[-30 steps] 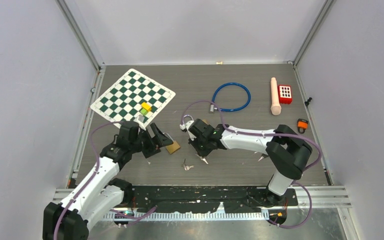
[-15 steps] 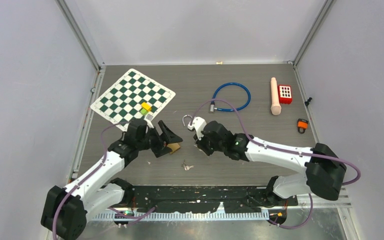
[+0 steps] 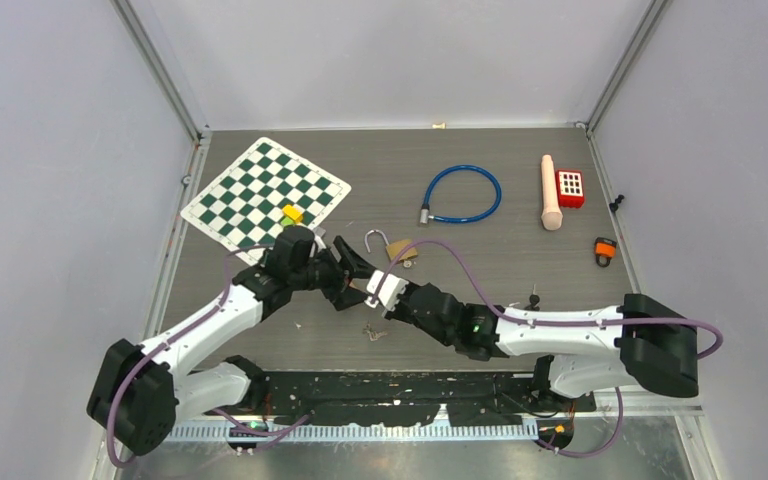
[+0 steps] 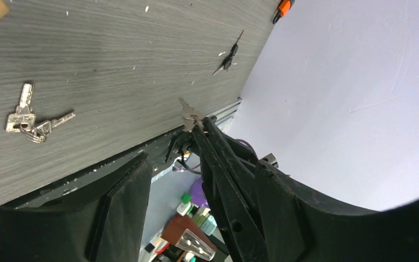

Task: Unlock with the key

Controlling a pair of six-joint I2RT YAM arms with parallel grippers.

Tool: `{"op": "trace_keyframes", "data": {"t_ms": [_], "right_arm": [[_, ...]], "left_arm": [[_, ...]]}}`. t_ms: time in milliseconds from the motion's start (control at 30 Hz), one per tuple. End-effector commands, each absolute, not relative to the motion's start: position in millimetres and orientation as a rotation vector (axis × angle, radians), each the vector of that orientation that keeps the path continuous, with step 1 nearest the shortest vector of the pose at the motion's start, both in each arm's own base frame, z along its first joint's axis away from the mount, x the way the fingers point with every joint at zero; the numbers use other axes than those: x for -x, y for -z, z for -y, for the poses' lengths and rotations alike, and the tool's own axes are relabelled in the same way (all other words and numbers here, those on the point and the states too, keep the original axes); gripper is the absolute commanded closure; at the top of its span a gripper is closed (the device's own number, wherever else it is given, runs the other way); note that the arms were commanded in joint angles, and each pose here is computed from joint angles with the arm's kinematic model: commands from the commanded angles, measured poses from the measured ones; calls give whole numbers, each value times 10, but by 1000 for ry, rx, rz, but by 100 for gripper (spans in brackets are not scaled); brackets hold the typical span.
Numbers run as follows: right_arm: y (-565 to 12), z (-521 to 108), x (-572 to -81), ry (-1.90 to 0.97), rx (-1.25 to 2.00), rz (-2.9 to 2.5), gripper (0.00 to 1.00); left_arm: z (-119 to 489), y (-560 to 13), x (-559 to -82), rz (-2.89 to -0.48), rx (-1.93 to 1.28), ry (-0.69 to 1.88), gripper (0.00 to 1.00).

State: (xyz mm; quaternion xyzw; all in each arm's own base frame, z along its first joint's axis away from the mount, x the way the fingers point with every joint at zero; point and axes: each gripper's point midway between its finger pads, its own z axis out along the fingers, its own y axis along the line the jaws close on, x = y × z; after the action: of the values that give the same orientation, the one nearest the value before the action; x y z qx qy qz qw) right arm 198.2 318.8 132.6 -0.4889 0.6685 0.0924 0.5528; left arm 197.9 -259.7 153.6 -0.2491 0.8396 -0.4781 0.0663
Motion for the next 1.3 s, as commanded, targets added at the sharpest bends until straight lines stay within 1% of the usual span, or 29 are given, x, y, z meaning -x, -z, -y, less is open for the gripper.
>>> {"op": "trace_keyframes", "data": {"t_ms": [0,133,233,467,600,767,800,933,1133,1200,1267], "right_arm": [[-1754,-3224,-2086,-180,1036,-1440,95],[-1785,-3244,-2049,-149,1056,-1402,95],[-1796,-3271,-2015,-139,1063,-1381,95],[-1761,-3345,-1917,-99,1110,-1341,95],[-1726,-3363,-1892,-71,1127,-1331,95],[-1697,-3374,-1874,-40,1142,-1321,95],[-1703,-3376,-1873,-39,1140,-1319,95],[-1712,-3369,-1863,-38,1132,-1313,95],[-1715,-3343,-1838,-54,1113,-1320,95],[-1703,-3332,-1829,-63,1104,-1325,94],[-1710,-3335,-1821,-78,1092,-1329,91]], "left_arm": [[2724,-1714,-1996,-2521,796,1521,35],[2745,-1686,-1996,-2540,829,1515,43],[2760,-1681,-2018,-2554,840,1499,46],[2778,-1663,-2068,-2559,878,1488,60],[2772,-1667,-2074,-2557,892,1478,74],[2736,-1626,-2050,-2572,916,1444,98],[2729,-1623,-2049,-2573,920,1439,100],[2684,-1575,-2033,-2572,933,1405,100],[2625,-1591,-2082,-2505,928,1390,100],[2611,-1626,-2104,-2483,920,1389,100],[2602,-1653,-2125,-2462,907,1387,100]]}}
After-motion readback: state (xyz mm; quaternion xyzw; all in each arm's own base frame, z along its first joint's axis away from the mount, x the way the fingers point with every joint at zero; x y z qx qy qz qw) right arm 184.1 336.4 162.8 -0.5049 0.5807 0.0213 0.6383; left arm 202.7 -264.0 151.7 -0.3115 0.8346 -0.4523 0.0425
